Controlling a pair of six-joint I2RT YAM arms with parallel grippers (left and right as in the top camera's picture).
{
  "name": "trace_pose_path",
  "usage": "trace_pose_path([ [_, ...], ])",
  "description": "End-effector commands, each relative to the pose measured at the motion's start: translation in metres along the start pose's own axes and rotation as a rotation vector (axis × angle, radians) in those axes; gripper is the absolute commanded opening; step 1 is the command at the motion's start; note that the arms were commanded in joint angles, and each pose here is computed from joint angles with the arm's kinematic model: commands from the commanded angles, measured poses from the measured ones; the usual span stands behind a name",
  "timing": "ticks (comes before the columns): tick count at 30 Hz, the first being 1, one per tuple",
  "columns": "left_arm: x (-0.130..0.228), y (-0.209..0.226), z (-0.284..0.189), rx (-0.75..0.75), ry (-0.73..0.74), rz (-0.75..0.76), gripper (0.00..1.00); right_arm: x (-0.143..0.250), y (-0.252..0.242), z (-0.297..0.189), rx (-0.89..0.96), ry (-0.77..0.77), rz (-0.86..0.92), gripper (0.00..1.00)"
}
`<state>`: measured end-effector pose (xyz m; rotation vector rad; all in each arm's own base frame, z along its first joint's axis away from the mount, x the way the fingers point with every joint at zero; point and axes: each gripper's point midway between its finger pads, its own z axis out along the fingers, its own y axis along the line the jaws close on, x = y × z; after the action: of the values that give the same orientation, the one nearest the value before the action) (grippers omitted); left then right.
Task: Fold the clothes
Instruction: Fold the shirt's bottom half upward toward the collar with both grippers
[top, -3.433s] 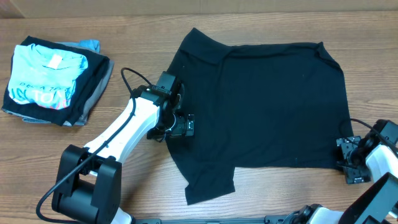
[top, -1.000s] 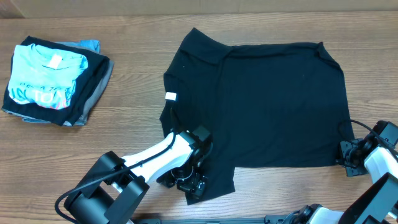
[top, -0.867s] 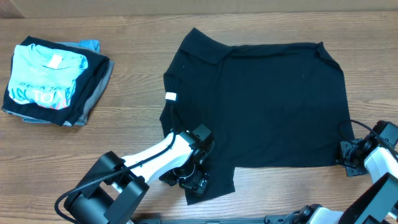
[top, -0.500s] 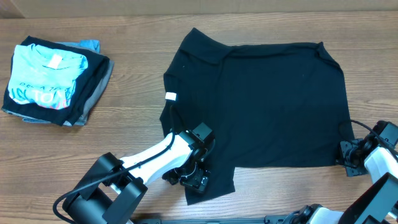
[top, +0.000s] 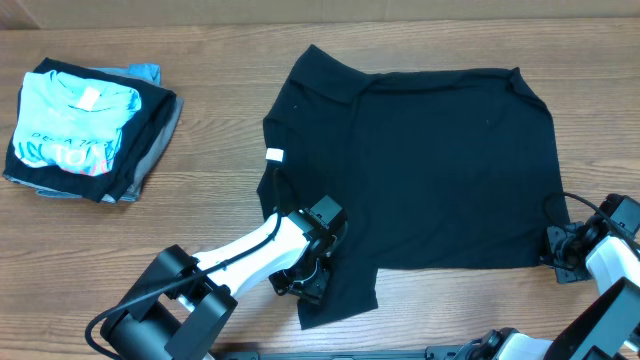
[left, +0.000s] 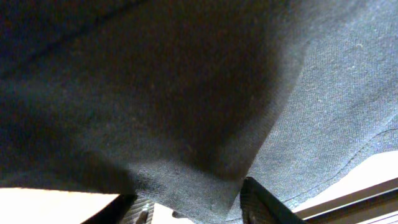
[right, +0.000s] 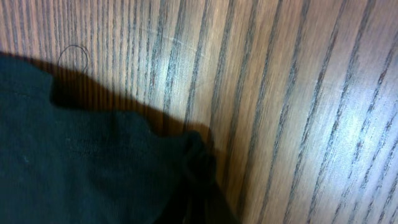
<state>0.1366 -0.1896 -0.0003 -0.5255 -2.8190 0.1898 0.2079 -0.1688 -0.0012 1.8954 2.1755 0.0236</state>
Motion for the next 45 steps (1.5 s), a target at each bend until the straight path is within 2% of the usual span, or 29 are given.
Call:
trace_pose_path([
  [1,0.003,-0.006,0.000,0.024,0.008,0.005,0.32,0.007,-0.004,0.004,0.005,0.025,-0.002,0.04],
  [3,0.003,-0.006,0.000,0.024,0.008,0.005,0.20,0.007,-0.004,0.004,0.005,0.025,-0.002,0.04],
  [4,0.003,-0.006,0.000,0.024,0.008,0.005,0.07,0.007,-0.004,0.004,0.005,0.025,-0.002,0.04],
  [5,0.003,-0.006,0.000,0.024,0.009,0.005,0.04,0.007,-0.004,0.004,0.005,0.025,-0.002,0.04],
  [12,0.007,-0.004,-0.007,0.022,0.034,-0.047,0.04,0.009,-0.001,0.000,-0.001,0.051,-0.028,0.04],
  [21,-0.026,-0.002,-0.054,0.055,-0.037,-0.109,0.04,0.004,0.001,-0.011,0.026,0.062,-0.054,0.04],
  [27,-0.045,0.022,-0.068,0.040,-0.095,-0.186,0.04,0.004,0.005,-0.017,0.041,0.066,-0.092,0.04],
  [33,-0.056,0.043,-0.078,0.065,-0.129,-0.265,0.04,0.005,0.030,-0.039,0.067,0.039,-0.186,0.04],
  [45,-0.104,0.052,-0.118,0.027,-0.334,-0.259,0.04,0.005,0.062,-0.072,0.040,0.041,-0.267,0.04],
])
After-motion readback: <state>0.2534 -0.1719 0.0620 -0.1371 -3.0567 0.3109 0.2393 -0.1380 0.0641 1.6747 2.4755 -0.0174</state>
